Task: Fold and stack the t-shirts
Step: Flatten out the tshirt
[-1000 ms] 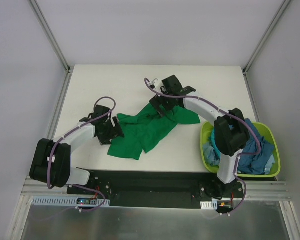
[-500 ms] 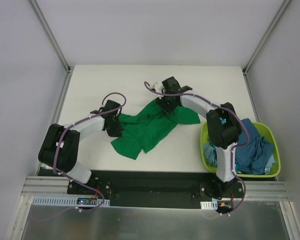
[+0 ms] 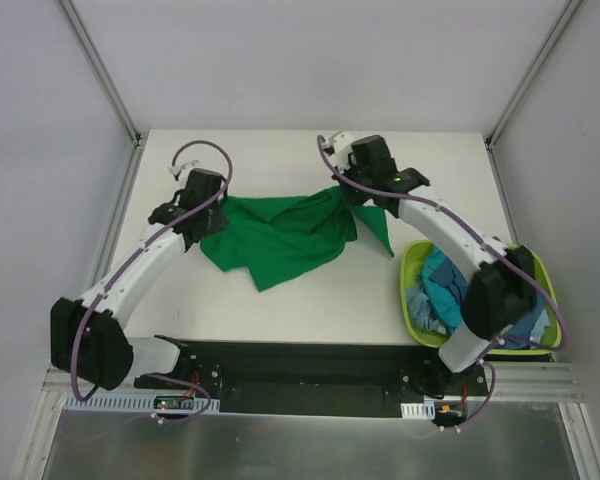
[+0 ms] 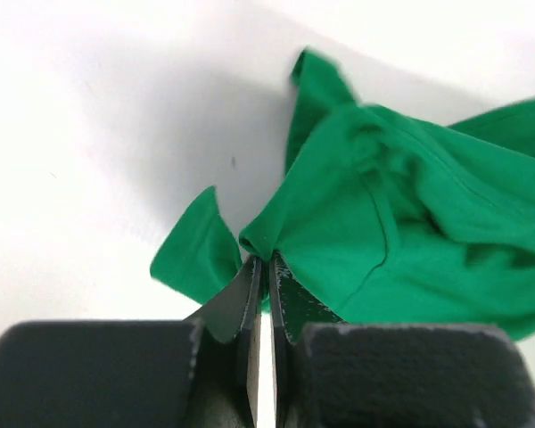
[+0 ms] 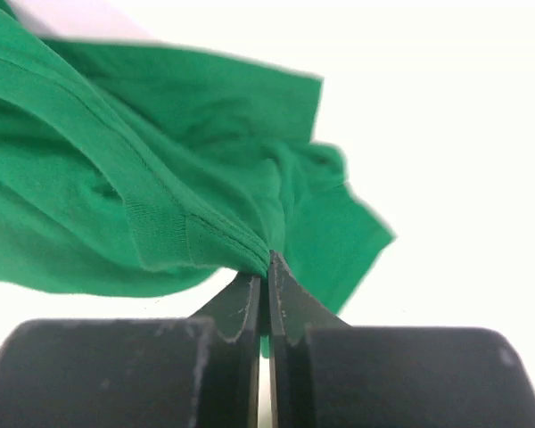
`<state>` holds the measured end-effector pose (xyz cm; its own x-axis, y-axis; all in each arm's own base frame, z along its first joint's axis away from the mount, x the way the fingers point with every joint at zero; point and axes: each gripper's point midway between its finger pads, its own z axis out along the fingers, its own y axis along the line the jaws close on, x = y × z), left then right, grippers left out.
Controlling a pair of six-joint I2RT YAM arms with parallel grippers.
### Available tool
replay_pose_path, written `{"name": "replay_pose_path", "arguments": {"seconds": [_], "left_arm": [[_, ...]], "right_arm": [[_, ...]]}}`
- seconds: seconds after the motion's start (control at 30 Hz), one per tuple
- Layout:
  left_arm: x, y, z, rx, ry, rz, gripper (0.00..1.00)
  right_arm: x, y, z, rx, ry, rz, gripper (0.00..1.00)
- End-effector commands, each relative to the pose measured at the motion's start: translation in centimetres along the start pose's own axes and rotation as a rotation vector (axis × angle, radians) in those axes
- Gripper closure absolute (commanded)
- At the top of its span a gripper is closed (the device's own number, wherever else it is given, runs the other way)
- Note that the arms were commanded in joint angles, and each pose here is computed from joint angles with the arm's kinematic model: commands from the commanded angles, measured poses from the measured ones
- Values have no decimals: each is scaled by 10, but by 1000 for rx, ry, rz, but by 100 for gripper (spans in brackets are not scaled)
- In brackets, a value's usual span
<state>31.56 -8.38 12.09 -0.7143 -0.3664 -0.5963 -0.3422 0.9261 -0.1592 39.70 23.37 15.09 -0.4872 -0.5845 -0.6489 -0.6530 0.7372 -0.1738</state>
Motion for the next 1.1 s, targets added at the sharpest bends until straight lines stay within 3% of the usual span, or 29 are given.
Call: {"name": "replay_pose_path", "arguments": {"seconds": [0.0,0.2,0.4,0.53,0.6,0.73,0.83,0.93,1.07], "left_arm": [[-85,10,-90,17,-319,-20,100],[-153,11,-243,280,-668,-92,100],[-179,5,-394,604,-922,-10,100],[-178,2,-464,775,-1038,48,100],[-187,-2,-479,801,-1077,68,100],[-215,-18,-478,763,-1094,86,100],[-246,-38,-438,659,-1057,79,100],[-277,-54,-378,484,-1015,77,100],[-315,-82,-259,254,-901,147,100]], "right_arm": [[-70,-22,-124,113,-331,89,100],[-108,30,-277,-94,-665,44,100],[-126,58,-425,-300,-923,67,100],[-128,71,-484,-400,-1027,19,100],[-131,67,-496,-383,-1052,30,100],[-145,38,-485,-235,-1051,127,100],[-153,-3,-444,-15,-940,242,100],[-149,-45,-381,183,-777,317,100],[-124,-92,-267,145,-537,462,99]]}}
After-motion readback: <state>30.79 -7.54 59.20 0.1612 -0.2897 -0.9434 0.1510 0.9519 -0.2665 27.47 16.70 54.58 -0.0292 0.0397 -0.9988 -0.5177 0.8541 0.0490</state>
